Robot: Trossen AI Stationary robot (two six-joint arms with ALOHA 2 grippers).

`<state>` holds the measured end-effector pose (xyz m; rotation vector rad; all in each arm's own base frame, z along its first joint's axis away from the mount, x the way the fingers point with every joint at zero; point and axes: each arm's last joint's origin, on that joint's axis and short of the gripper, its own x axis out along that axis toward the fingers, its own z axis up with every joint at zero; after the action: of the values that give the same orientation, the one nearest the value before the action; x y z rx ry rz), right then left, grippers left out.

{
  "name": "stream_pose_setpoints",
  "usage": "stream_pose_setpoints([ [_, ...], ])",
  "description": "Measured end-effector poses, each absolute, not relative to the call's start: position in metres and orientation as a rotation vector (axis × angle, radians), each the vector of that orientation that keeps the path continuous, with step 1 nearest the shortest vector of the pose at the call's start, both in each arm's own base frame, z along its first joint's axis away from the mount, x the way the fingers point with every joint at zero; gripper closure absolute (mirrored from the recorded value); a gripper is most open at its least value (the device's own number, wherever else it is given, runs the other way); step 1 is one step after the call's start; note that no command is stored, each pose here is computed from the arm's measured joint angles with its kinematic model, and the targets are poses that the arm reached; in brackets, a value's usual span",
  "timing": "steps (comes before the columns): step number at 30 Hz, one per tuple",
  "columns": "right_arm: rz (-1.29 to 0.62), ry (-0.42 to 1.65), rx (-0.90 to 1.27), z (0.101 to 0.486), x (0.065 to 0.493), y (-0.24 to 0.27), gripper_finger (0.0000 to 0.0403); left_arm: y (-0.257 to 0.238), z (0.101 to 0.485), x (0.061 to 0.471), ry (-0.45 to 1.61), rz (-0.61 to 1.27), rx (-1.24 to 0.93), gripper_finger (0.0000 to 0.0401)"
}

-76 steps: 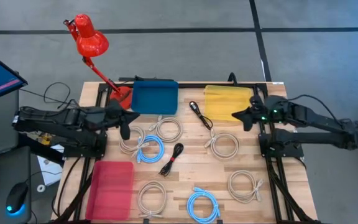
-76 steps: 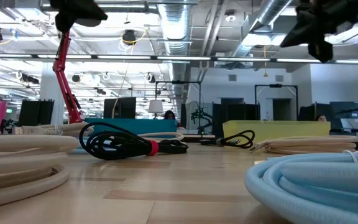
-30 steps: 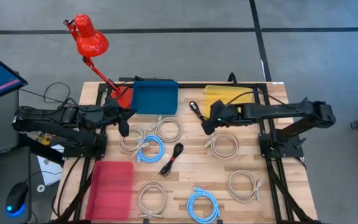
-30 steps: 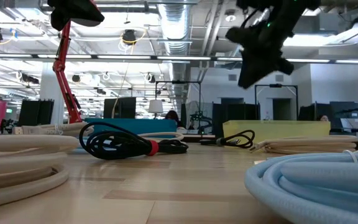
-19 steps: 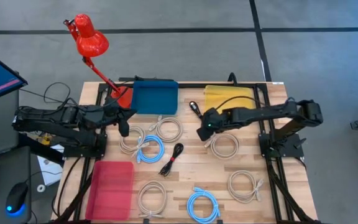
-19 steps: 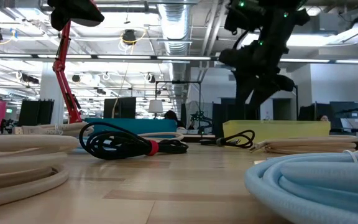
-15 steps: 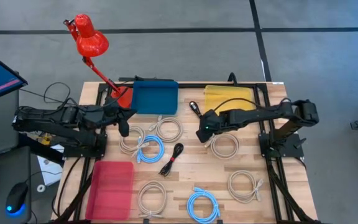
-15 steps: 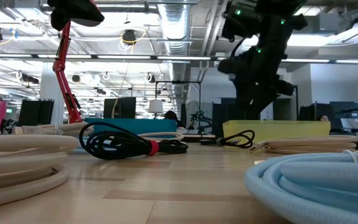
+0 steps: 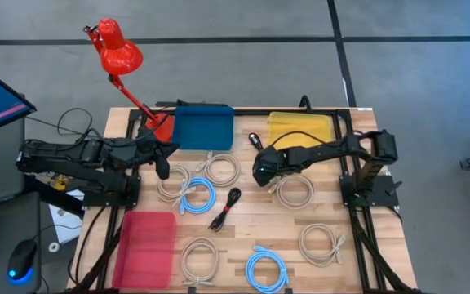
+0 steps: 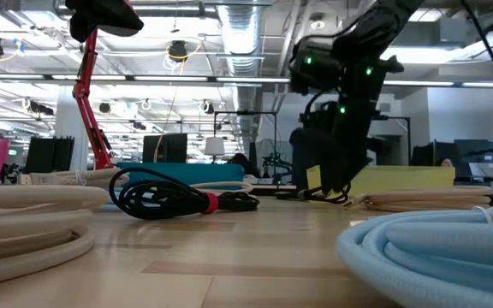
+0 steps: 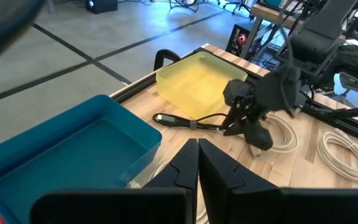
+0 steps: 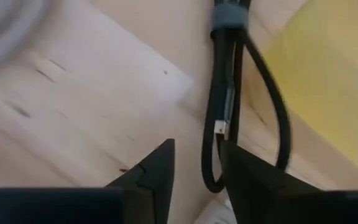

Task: Pick & Place USB Port
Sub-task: Put the black charger cable into the yellow bin

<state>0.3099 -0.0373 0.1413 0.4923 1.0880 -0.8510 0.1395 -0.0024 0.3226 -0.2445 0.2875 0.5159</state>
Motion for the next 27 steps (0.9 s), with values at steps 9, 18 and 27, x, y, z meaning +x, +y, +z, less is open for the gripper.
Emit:
stream_pose_setpoints([
  [9,-0.813,1.093,0.463,0.142,0.311,-0.028,0.0388,-0.002,0.323,0.139,0.288,0.516,-0.244,0.0390],
  [18,-0.706,0.912,0.490,0.203,0.299,-0.013,0.0398,-0.002,0.323,0.139,0.288,0.516,-0.244,0.0390],
  [27,-0.814,0.807,0.417,0.283,0.263,-0.024,0.0401,-0.002,0.323,0.139,0.287,0.516,-0.245,0.0390],
])
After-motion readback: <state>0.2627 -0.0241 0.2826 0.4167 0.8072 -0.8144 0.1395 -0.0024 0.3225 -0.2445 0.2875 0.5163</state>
